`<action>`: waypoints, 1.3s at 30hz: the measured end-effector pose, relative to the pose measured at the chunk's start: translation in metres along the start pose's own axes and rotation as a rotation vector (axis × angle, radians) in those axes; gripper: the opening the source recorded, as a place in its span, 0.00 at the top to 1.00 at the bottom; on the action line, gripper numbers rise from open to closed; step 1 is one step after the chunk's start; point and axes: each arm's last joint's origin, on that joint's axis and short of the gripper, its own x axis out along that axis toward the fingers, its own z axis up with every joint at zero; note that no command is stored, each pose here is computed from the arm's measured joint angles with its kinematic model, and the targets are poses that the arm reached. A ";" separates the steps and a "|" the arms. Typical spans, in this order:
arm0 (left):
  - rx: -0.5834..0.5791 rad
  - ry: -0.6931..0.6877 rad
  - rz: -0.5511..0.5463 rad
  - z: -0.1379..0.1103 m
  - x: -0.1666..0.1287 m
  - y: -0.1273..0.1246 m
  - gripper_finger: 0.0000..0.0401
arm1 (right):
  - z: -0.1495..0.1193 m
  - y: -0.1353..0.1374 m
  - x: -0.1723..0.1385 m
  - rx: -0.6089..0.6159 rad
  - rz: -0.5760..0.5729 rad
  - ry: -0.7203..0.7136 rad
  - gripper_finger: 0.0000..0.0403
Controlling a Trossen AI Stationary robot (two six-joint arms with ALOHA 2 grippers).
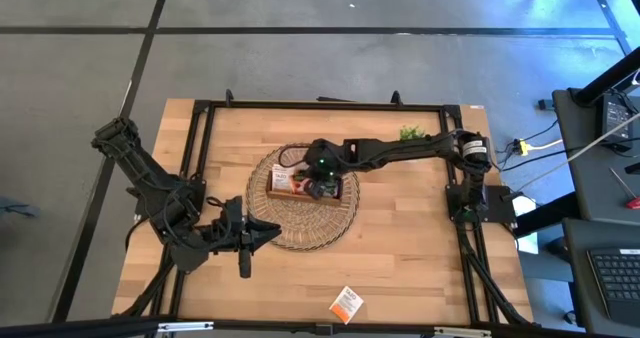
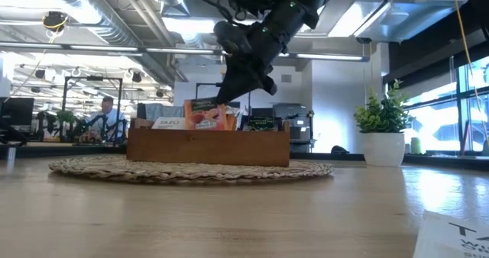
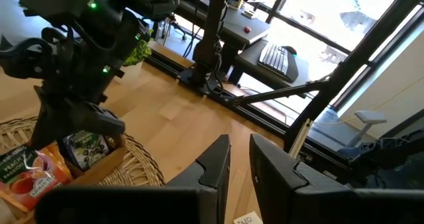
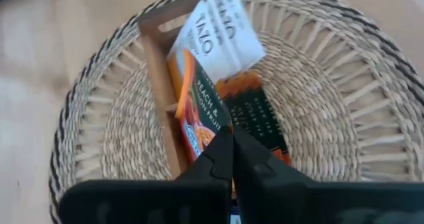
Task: Pick & Place Tea
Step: Put the orange tea bag into the middle section of the wooden organizer, then put the white tea bag into the left section of the wooden organizer
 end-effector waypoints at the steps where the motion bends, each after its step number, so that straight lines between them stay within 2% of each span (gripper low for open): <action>1: 0.000 0.000 0.000 0.000 0.000 0.000 0.86 | 0.000 0.001 0.000 0.020 -0.003 -0.001 1.00; 5: 0.000 0.000 0.000 0.000 0.000 0.000 0.87 | -0.004 0.008 0.000 0.059 -0.066 -0.023 1.00; 10: -0.001 0.000 0.000 0.000 0.000 0.000 0.87 | -0.010 0.013 -0.001 0.103 -0.082 0.006 0.98; 16: -0.001 0.000 0.000 0.000 0.000 0.000 0.86 | -0.016 0.019 -0.001 0.066 -0.086 0.040 0.91; 19: -0.001 0.000 0.000 0.000 0.000 0.000 0.87 | -0.016 0.019 -0.001 0.086 -0.085 0.040 0.86; 25: -0.001 0.006 -0.006 0.000 0.000 0.000 0.86 | -0.015 0.015 -0.005 0.140 -0.196 -0.001 0.76; 29: 0.002 0.024 -0.021 -0.001 0.000 0.000 0.86 | -0.012 0.015 -0.019 0.132 -0.222 -0.023 0.73; 31: 0.013 0.035 -0.020 -0.002 0.000 0.000 0.86 | -0.010 0.018 -0.031 0.082 -0.197 -0.020 0.72; 34: 0.028 0.059 -0.028 -0.008 0.003 -0.002 0.87 | -0.013 0.036 -0.057 -0.056 -0.064 0.023 0.72; 36: 0.040 0.079 -0.021 -0.016 0.010 -0.003 0.87 | -0.025 0.057 -0.072 -0.117 0.006 0.071 0.72; 39: 0.046 0.145 -0.016 -0.033 0.027 -0.005 0.86 | -0.057 0.088 -0.086 -0.217 0.040 0.123 0.72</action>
